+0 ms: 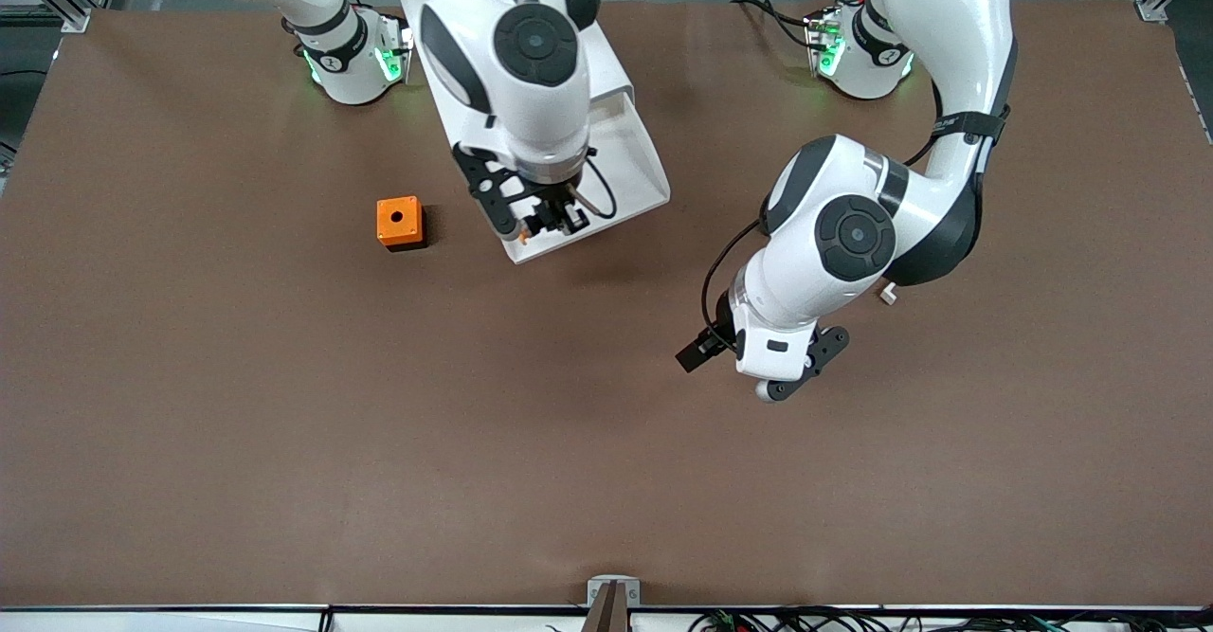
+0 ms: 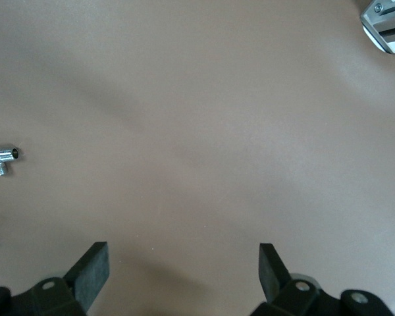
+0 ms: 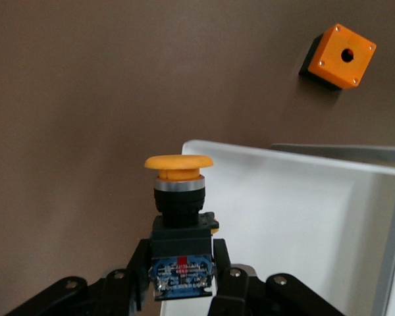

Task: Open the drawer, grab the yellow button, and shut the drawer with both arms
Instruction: 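Lift the yellow button out of the drawer with the right gripper, then carry the button away with the right gripper while the left gripper pushes the drawer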

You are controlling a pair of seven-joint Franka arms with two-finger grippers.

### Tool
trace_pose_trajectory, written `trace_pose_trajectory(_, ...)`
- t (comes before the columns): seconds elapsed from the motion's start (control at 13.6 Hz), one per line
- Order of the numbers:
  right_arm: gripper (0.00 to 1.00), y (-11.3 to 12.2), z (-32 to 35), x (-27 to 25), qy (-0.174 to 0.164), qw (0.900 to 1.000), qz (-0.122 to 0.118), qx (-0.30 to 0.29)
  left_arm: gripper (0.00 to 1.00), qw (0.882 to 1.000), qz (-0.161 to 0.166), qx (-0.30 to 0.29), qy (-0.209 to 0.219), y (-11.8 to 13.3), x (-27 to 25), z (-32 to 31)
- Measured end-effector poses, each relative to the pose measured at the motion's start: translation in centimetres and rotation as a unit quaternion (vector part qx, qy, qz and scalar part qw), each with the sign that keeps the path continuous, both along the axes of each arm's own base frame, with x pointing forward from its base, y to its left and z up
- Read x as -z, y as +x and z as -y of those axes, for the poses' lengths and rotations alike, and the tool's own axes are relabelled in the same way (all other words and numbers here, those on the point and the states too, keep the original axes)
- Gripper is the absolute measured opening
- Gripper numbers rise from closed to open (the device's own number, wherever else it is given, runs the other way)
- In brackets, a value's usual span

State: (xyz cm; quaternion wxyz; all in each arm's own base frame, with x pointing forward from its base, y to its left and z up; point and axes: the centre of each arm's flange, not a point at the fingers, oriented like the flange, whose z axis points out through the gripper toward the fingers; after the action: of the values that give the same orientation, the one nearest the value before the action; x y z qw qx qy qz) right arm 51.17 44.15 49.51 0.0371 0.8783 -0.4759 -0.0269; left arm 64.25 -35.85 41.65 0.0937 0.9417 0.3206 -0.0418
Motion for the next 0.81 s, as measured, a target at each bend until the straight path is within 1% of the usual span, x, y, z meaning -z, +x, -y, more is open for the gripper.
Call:
trace_pose_trajectory(0.15,0.41,1.6,3.9,-2.0,0.002,1.0,-0.009,-0.029,1.0,1.0,0.0,0.003,0.0,-0.2,0.0,0.4)
trace_pose_trajectory(0.29,0.41,3.3,8.2,-3.3,0.01,0.999,-0.012,-0.05,1.0,1.0,-0.001,0.008,0.0,-0.6,0.1,1.0)
trace_pose_trajectory(0.44,0.41,4.4,13.5,-3.5,0.023,0.996,-0.01,-0.082,1.0,1.0,-0.006,0.02,0.002,-1.6,0.7,2.5)
trace_pose_trajectory(0.51,0.41,4.6,16.7,-3.4,0.03,0.994,-0.011,-0.103,1.0,1.0,-0.008,0.029,0.003,-2.2,1.0,3.6)
trace_pose_trajectory(0.81,0.41,4.6,31.8,-1.9,0.056,0.981,-0.033,-0.184,1.0,0.997,-0.02,0.069,0.009,-5.6,2.8,8.6)
